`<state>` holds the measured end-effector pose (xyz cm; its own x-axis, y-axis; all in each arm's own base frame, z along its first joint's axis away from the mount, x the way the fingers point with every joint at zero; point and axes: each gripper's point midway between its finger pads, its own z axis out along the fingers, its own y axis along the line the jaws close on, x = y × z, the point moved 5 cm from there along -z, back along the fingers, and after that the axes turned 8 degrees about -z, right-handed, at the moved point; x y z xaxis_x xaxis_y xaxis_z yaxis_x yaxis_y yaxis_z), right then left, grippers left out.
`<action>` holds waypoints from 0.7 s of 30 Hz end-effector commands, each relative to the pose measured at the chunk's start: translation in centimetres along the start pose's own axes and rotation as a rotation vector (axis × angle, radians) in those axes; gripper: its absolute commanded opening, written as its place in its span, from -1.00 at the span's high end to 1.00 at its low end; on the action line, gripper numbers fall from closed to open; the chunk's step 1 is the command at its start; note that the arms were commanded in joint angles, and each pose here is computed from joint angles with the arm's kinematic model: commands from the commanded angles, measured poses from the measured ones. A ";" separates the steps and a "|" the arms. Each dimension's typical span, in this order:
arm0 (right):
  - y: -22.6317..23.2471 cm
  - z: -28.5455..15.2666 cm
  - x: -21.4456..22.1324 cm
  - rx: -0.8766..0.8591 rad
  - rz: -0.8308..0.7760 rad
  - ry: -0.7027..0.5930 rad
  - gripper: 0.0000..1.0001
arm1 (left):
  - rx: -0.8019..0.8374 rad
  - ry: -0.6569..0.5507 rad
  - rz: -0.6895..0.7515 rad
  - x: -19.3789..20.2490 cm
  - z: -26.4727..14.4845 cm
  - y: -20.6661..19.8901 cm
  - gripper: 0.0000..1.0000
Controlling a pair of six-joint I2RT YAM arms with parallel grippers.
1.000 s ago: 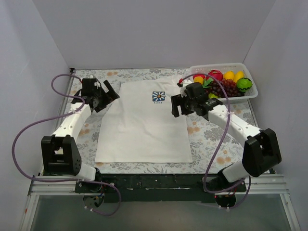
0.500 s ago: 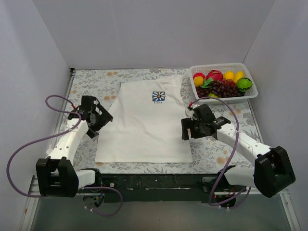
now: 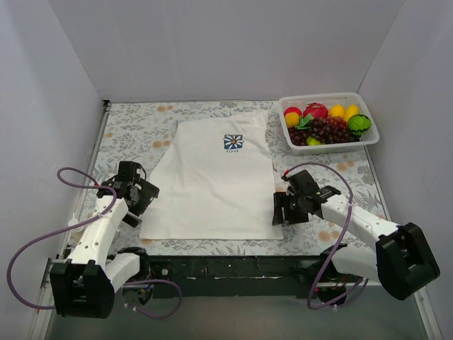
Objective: Pin the brooch onto the clothing
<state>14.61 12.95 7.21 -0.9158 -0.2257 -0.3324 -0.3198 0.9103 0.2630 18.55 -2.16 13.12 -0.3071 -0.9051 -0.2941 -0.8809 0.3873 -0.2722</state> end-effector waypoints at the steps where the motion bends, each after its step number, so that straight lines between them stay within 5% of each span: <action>1: 0.6 0.2 2.3 -0.054 0.038 0.098 -0.37 | -0.025 -0.019 -0.046 0.0 -0.1 0.9 -0.96; 10: 1.1 0.9 6.2 -0.094 0.066 0.250 -0.14 | 0.047 -0.024 -0.040 -0.6 -0.9 -0.7 -0.96; 12: 1.3 1.1 6.9 -0.108 0.064 0.263 0.16 | 0.045 -0.011 -0.035 -0.4 -0.7 -0.7 -0.96; 15: 1.3 1.4 7.2 -0.101 0.065 0.277 0.24 | 0.038 -0.010 -0.031 -0.3 -0.6 -0.6 -0.96; 16: 1.3 1.5 7.1 -0.094 0.063 0.274 0.76 | 0.040 -0.012 -0.024 -0.4 -0.6 -0.7 -0.96; 17: 1.4 1.5 6.6 -0.095 0.062 0.263 0.97 | 0.041 -0.010 -0.022 -0.3 -0.6 -0.7 -0.96; 21: 1.7 1.3 3.6 -0.055 0.045 0.165 0.97 | 0.049 0.001 -0.001 -0.2 -0.7 -0.6 -0.97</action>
<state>10.24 15.24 5.99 -0.9567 -0.2432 -0.1597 -0.2900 0.8426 0.4539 18.52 -2.30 13.15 -0.2970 -0.9108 -0.2867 -0.8786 0.3782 -0.2915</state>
